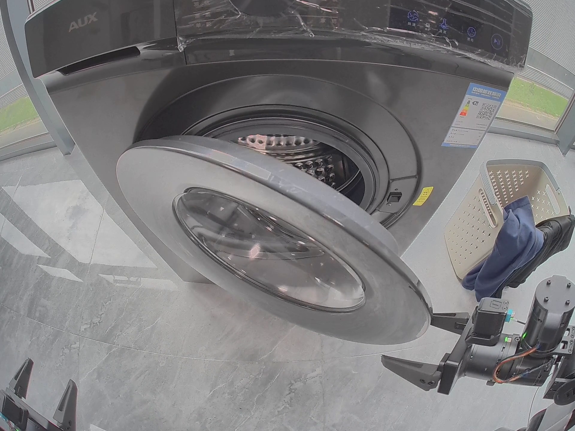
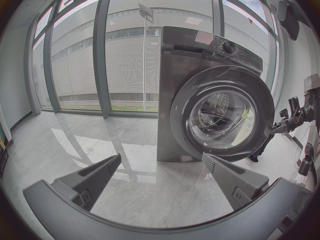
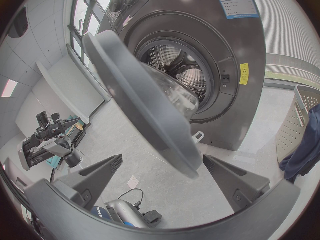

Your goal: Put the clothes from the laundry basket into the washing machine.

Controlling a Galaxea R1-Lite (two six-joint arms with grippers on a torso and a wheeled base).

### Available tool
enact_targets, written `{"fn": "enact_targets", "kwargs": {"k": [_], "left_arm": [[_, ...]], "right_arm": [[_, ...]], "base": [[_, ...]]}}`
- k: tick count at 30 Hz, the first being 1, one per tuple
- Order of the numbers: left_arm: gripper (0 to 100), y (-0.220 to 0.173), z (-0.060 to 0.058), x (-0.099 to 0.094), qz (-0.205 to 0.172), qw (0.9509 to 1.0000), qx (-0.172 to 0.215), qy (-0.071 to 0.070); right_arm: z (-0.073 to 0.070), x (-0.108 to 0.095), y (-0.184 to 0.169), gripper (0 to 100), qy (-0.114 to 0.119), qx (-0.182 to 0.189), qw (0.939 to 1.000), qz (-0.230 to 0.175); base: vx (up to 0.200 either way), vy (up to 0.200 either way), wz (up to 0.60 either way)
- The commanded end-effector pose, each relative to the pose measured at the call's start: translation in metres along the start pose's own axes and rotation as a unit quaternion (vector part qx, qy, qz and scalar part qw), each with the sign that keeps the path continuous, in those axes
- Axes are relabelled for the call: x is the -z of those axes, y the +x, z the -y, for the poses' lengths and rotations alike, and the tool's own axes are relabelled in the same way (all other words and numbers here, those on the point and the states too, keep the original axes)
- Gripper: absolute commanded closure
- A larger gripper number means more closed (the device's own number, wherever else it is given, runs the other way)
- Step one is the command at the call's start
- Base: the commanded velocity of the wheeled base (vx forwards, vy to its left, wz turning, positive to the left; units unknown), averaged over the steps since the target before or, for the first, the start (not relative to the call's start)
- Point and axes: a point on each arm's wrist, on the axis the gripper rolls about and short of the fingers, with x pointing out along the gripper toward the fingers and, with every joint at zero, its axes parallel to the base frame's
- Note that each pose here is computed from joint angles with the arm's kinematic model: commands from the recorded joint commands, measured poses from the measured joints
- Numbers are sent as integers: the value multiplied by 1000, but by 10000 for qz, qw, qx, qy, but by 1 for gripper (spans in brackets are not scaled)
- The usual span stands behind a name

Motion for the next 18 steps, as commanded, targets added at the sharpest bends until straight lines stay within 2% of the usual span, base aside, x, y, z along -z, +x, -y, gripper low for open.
{"fn": "enact_targets", "kwargs": {"k": [1,5,10,18], "left_arm": [[0,0,0,5,6,10000,-1,-4],[0,0,0,5,6,10000,-1,-4],[0,0,0,5,6,10000,-1,-4],[0,0,0,5,6,10000,-1,-4]], "right_arm": [[2,-2,-1,0,4,62,10000,51],[15,-6,1,0,68,407,9991,131],[19,-9,0,0,86,501,9985,208],[17,-10,3,0,78,449,9987,208]], "base": [[0,0,0],[0,200,0],[0,200,0],[0,0,0]]}}
